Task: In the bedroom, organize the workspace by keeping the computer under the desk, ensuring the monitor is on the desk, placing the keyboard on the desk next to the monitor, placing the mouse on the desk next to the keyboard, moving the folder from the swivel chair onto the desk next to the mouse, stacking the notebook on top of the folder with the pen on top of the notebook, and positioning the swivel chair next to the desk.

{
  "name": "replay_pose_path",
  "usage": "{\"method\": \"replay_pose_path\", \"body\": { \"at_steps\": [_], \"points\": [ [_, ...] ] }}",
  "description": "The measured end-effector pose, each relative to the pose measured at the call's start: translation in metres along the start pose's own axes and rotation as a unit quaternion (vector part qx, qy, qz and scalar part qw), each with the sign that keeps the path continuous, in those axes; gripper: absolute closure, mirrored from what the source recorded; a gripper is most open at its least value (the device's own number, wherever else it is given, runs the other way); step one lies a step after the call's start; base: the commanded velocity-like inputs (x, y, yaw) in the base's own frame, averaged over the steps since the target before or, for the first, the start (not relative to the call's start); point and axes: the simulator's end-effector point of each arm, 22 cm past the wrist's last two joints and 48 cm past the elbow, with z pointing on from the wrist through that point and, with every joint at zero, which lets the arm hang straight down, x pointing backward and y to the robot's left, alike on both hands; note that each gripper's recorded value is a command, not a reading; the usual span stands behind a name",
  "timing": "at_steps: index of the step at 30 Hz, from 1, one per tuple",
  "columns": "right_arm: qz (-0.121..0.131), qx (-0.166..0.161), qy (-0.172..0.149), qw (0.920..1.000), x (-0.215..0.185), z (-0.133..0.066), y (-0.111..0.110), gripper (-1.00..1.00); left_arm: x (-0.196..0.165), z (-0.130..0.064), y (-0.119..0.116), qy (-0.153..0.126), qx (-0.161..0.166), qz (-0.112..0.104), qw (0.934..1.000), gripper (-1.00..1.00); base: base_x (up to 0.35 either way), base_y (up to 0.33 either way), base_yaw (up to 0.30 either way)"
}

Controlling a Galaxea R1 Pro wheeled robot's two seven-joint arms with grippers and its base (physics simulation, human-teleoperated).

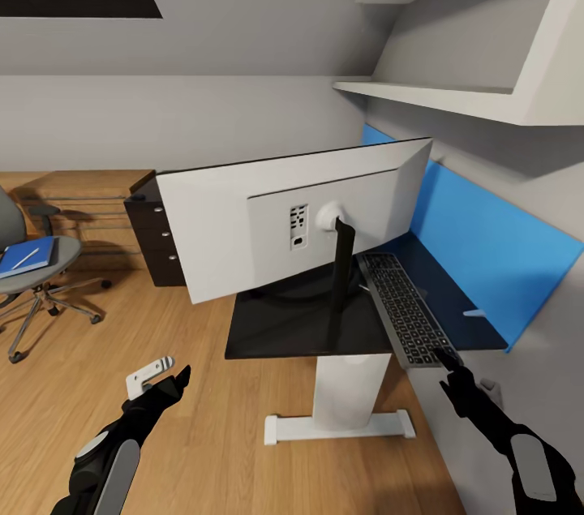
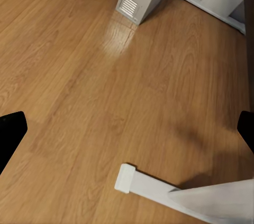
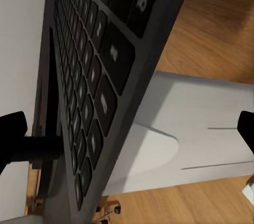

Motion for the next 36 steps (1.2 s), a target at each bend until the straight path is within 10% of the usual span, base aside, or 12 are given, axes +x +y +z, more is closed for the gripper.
{"method": "replay_pose_path", "body": {
  "at_steps": [36],
  "points": [
    [-0.002,0.000,0.000,1.0000,-0.0001,0.0002,0.0001,-1.00,-0.0001,-0.0001,0.0001,0.000,0.000,0.000,1.0000,-1.00,0.030,0.000,0.000]
  ]
}}
